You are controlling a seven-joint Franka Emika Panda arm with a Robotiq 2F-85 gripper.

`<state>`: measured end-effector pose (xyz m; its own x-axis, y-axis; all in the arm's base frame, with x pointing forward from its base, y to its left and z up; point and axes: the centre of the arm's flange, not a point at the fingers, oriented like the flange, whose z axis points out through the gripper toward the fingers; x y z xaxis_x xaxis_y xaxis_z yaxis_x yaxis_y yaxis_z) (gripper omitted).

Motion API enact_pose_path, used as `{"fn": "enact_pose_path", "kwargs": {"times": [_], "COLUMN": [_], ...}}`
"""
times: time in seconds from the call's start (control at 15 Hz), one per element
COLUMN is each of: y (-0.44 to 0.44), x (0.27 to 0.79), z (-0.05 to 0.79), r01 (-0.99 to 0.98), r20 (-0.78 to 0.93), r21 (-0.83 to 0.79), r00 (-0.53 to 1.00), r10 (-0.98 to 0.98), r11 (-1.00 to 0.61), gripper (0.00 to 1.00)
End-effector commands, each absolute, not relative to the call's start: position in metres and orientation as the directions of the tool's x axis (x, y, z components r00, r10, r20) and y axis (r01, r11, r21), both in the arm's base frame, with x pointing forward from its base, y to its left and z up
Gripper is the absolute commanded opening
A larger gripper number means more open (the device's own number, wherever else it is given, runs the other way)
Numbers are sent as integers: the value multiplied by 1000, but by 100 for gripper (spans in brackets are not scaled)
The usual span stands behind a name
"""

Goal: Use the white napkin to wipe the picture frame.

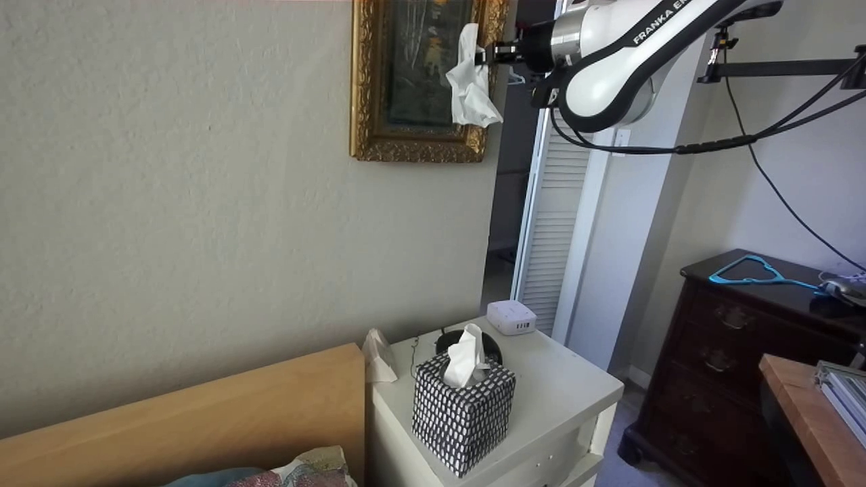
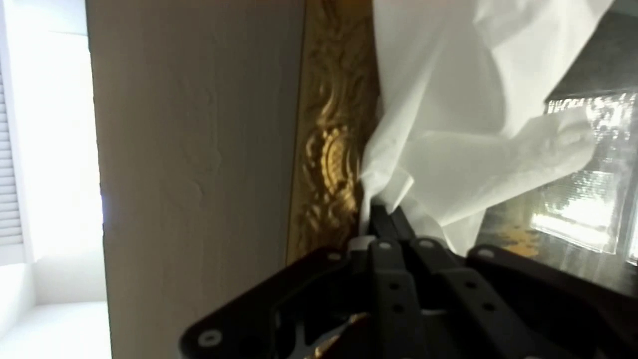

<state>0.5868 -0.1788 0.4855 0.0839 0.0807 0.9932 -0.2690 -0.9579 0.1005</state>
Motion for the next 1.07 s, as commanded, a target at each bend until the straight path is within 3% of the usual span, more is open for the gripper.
{"fn": "enact_pose_path", "kwargs": {"times": [0.0, 1.0], "y": [-176, -156], "x": [584, 577], "z": [519, 647], "r01": [-280, -314], "r20": [990, 905], "r21": [141, 284], "r00": [23, -225], "r10": [140, 362], "r11": [-950, -906], "gripper": [0, 0]}}
